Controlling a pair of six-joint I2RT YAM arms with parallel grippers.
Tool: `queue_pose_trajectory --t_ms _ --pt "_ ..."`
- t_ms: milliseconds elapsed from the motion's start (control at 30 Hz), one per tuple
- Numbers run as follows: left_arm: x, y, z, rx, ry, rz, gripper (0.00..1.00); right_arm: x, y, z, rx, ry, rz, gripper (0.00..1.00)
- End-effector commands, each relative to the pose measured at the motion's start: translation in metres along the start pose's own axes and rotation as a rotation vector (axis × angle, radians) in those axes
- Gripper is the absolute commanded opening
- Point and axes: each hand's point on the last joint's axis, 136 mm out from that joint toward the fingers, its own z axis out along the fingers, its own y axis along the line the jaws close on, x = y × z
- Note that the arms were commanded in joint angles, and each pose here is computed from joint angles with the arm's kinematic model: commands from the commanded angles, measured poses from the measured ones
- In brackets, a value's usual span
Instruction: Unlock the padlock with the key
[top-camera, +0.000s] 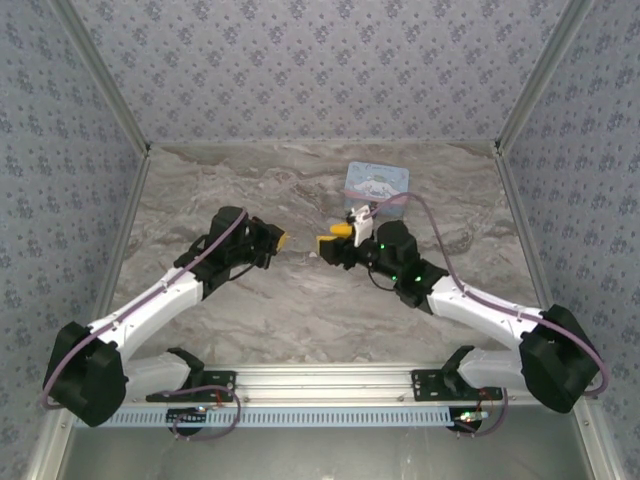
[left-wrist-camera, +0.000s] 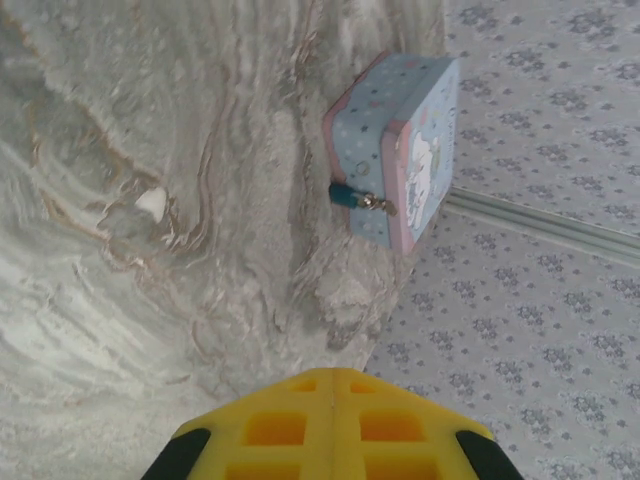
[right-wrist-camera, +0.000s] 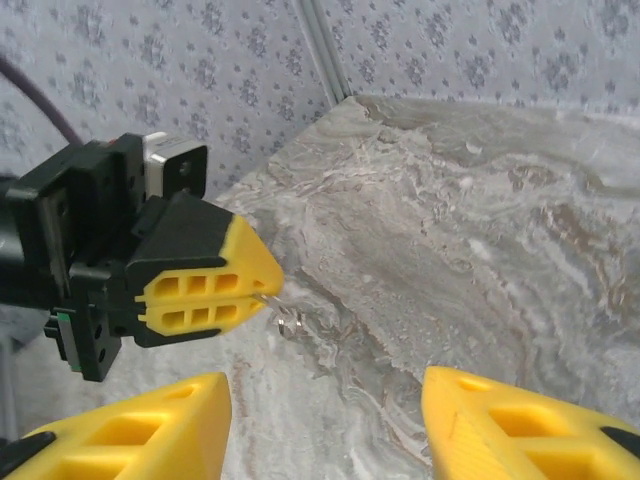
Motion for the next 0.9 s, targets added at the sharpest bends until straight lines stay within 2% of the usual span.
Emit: queue_pose_trajectory --t_ms 0,233,333,433,600,867 --pt "-0.013 -0.030 -0.005 0.101 -0.066 0.138 0.00 -0.001 0.013 -0.005 -0.187 0.034 0.208 0.58" --pt "0.001 -0.068 -0.018 0.204 -0.034 0.571 0.00 -0.017 0.007 0.005 -0.321 0.071 0.489 0.59" --pt "0.010 -0.078 -0.026 0.267 -0.027 0.737 0.00 -0.029 0.006 0.008 -0.368 0.050 0.578 0.61" --pt "0.017 -0.083 -0.036 0.336 -0.033 0.848 0.00 -0.034 0.006 0.013 -0.400 0.055 0.637 0.61" --pt "0.026 -0.088 -0.048 0.416 -0.036 0.952 0.00 -0.035 0.011 0.020 -0.454 0.067 0.677 0.61" --pt "0.040 -0.095 -0.056 0.489 0.005 1.004 0.00 -0.040 0.028 0.025 -0.520 0.068 0.639 0.61"
